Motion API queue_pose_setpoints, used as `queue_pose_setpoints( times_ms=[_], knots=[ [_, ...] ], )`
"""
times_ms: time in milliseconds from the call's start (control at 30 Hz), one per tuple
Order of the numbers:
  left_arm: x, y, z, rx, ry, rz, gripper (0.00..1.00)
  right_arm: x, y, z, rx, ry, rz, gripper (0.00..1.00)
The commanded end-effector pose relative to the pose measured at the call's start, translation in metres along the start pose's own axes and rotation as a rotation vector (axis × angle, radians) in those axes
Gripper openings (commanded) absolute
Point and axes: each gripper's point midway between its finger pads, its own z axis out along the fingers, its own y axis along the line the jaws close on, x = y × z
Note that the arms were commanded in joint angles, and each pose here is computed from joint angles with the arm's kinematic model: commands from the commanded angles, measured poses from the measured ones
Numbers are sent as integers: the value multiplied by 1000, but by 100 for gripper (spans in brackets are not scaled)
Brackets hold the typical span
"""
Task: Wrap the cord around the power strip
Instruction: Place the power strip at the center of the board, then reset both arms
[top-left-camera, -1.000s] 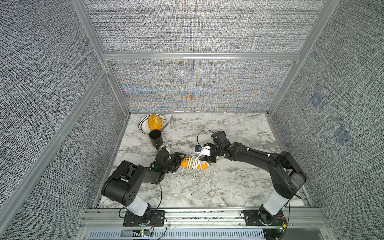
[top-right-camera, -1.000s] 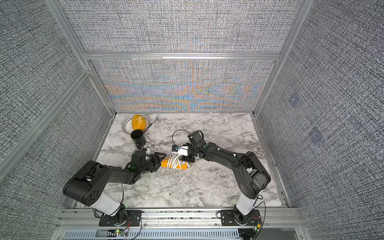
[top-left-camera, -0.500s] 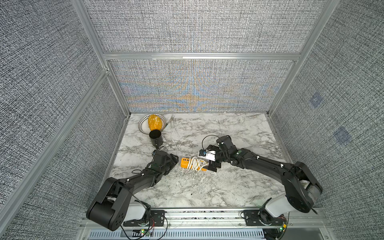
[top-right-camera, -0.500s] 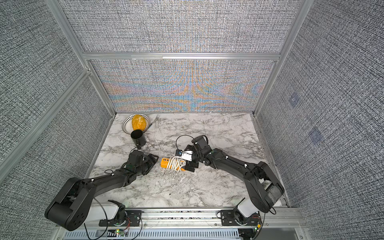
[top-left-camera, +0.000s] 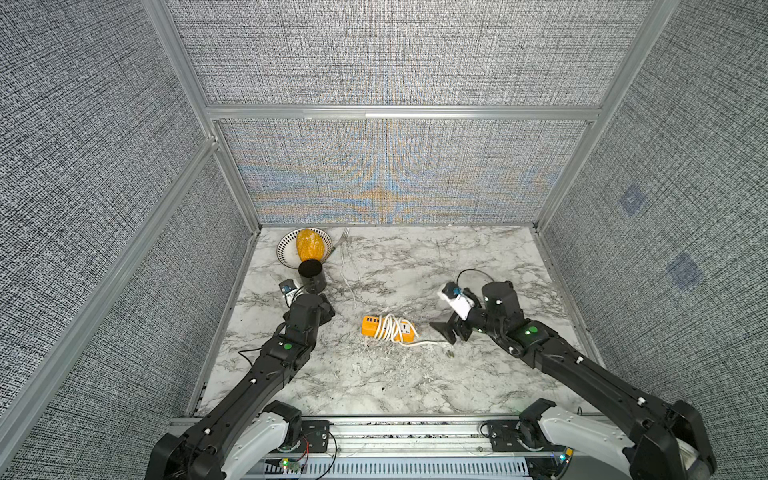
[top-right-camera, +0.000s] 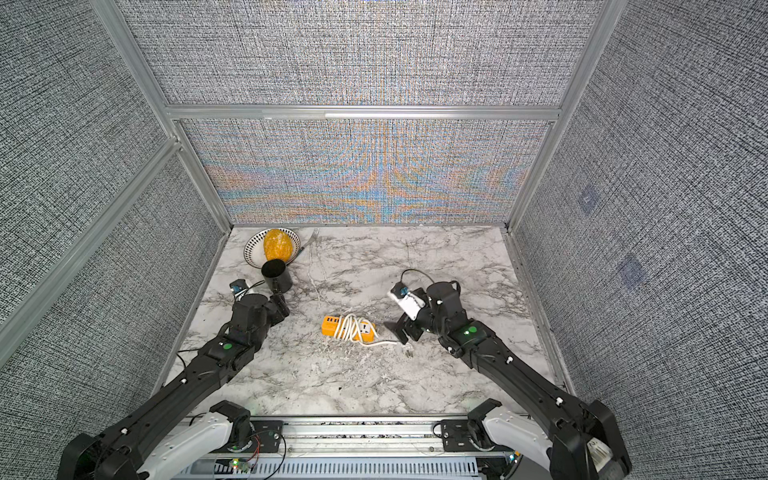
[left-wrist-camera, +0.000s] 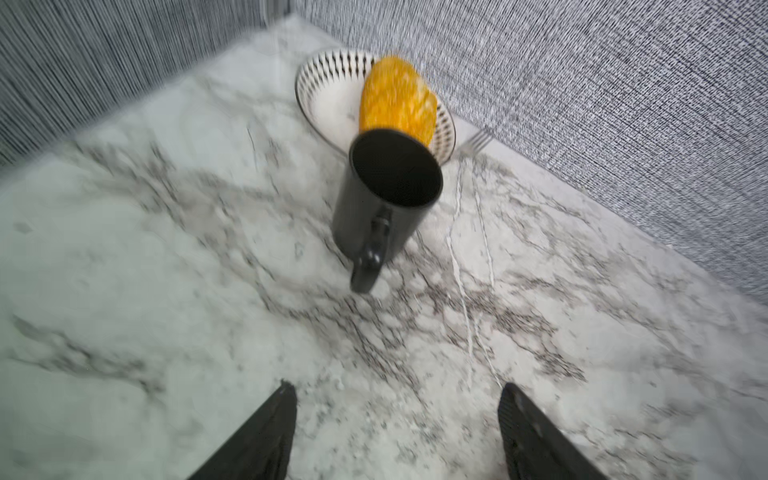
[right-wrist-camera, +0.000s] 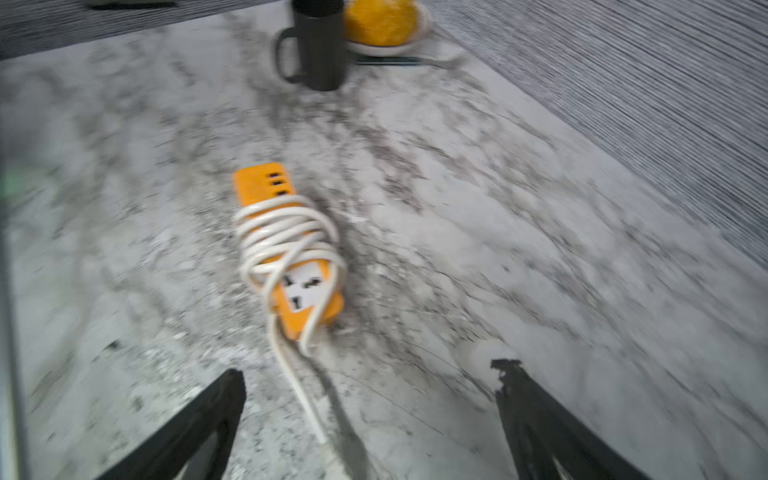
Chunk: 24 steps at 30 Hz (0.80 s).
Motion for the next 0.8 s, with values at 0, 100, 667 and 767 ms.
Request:
queue_pose_setpoints(
  times_ms=[0, 100, 667, 767],
  knots=[
    [-46, 14, -3, -133, -181, 362, 80, -4, -113, -19, 451, -116, 327, 98],
    [-51, 28, 8, -160, -251, 442, 82, 54, -175, -32, 703, -103, 427, 98],
    [7, 37, 86, -8, -224, 418, 83, 75, -154, -43, 609, -402, 223, 98],
    [6, 38, 91, -25, -209, 414, 83, 78, -157, -34, 606, -409, 216, 98]
  ],
)
